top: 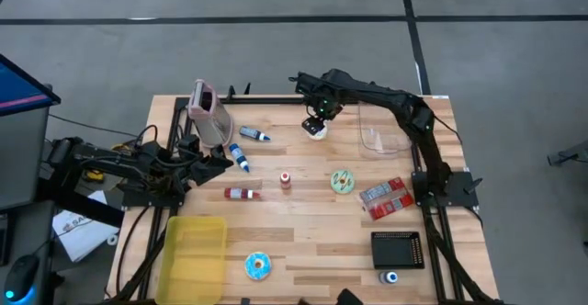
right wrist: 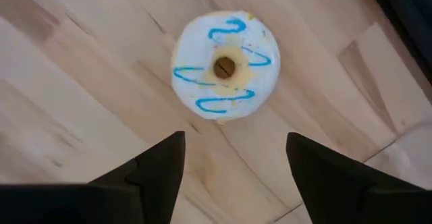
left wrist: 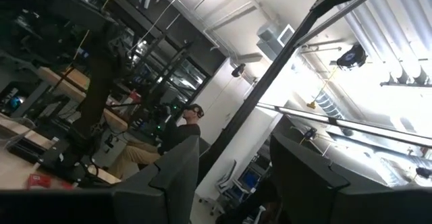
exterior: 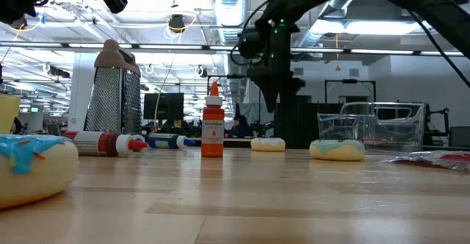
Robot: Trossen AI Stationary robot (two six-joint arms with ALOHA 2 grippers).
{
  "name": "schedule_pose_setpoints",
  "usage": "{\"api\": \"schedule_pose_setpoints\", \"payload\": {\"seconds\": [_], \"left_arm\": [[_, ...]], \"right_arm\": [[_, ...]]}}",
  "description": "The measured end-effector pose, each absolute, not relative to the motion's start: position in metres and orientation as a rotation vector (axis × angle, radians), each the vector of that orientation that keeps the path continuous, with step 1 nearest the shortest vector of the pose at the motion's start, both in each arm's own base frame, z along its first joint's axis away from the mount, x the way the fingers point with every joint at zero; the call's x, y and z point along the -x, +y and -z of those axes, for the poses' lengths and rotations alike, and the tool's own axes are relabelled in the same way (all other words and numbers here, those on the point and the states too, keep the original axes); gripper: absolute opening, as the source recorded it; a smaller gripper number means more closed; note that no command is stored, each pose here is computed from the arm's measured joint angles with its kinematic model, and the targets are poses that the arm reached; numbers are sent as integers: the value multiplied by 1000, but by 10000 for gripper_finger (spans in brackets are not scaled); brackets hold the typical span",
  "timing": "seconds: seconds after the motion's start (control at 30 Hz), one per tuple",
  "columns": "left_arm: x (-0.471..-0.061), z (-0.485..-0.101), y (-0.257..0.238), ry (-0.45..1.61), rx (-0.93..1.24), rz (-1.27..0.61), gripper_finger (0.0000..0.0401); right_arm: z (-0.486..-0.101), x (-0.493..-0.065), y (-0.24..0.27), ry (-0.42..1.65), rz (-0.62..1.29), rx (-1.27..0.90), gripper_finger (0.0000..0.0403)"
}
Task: Pick & Place Food Item
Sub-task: Put the white donut into the black bin
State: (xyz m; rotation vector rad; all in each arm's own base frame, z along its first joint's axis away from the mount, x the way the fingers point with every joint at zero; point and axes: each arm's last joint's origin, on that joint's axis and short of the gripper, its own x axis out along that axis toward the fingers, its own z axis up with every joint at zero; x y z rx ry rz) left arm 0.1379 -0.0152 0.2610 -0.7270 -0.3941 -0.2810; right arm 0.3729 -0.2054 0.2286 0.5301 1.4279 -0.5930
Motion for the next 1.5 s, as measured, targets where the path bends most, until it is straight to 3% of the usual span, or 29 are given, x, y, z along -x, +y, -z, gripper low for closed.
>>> {"api": "schedule_pose_setpoints", "payload": {"seconds": [0.33, 0.83, 1.5], "left_arm": [[-138, -261, -13, -418, 737, 224, 180], [-138, -261, -12, -434, 742, 187, 177], [-138, -261, -12, -436, 735, 179, 176]], "right_arm": [[-198, -380, -217, 1489, 557, -457, 250], [-194, -371, -250, 1401, 592, -497, 248], [-172, -367, -244, 1432, 524, -539, 248]]}}
